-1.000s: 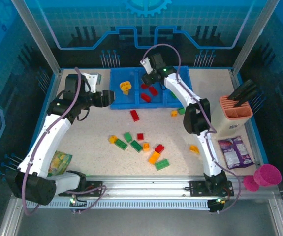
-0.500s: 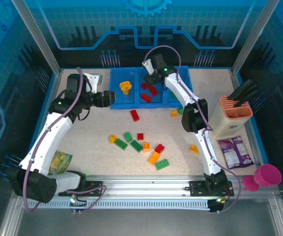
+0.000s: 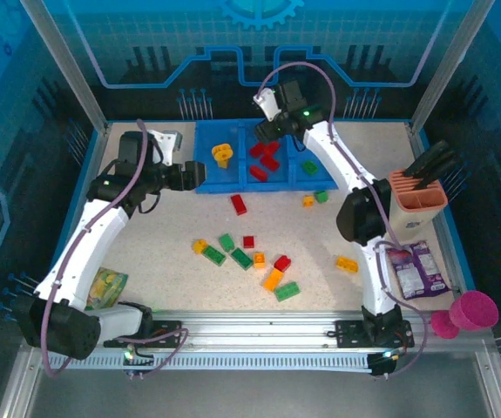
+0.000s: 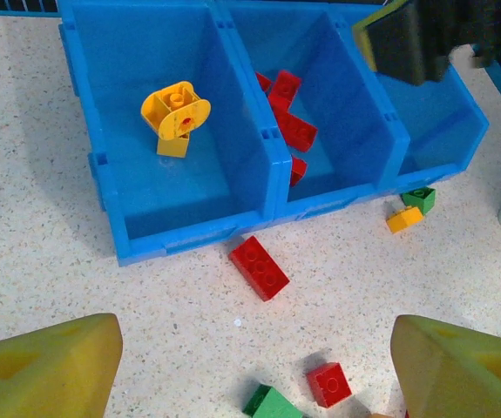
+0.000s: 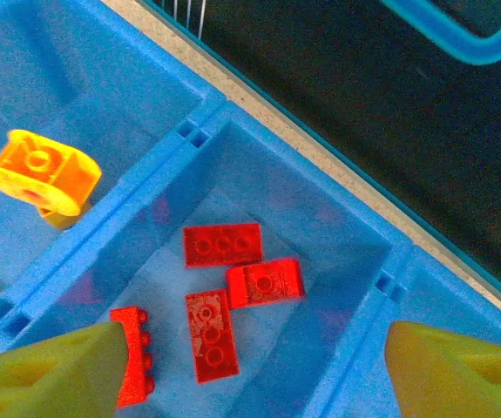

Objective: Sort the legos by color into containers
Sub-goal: Place the lego in the container, then pick up the lego from the bottom-right of the table.

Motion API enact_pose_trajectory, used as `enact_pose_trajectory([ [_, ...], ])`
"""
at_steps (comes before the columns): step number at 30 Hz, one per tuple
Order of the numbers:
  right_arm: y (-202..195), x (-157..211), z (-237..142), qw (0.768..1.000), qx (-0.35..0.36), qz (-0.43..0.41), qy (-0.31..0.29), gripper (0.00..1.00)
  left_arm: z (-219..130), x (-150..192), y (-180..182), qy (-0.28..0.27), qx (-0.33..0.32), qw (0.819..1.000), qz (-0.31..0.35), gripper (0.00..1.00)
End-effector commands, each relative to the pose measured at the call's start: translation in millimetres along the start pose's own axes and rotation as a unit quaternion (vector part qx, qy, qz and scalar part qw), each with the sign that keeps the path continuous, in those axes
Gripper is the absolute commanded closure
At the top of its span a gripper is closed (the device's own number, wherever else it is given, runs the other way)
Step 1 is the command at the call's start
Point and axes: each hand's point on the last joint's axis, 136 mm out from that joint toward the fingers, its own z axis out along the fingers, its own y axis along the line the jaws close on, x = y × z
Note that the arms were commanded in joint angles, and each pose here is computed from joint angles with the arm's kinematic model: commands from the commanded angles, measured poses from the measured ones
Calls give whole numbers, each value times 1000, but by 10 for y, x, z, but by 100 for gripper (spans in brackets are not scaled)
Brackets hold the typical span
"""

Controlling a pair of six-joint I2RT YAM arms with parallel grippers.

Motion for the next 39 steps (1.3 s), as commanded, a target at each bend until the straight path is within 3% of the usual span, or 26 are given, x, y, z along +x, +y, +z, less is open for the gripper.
enact_pose_trajectory([
  [1, 67, 183, -380, 999, 0, 1, 35, 23, -53, -17, -49, -6, 18, 1000, -12, 18],
  [7, 224, 1187, -1175, 985, 12, 105, 133, 19, -35, 46, -44, -2, 22, 1000, -13, 17],
  [11, 582, 2066, -1573, 957, -6, 196, 215, 16, 5, 100, -60, 13, 32, 999, -13, 17],
  [14, 681, 2714, -1794, 905, 29, 313, 286, 16, 26, 134, -42, 19, 29, 999, -12, 17],
  [18, 881, 3233, -1927, 858, 55, 406, 310, 6, 62, 165, -53, 26, 36, 999, -18, 17],
  [25, 947, 3826, -1955, 784, 99, 556, 256, 2, 109, 210, -68, 35, 45, 998, -17, 16],
  [28, 951, 3943, -1863, 768, 91, 583, 249, 0, 126, 217, -72, 38, 48, 998, -17, 16],
  [39, 904, 4080, -1635, 768, 85, 576, 269, 2, 164, 245, -49, 44, 44, 998, -18, 15],
])
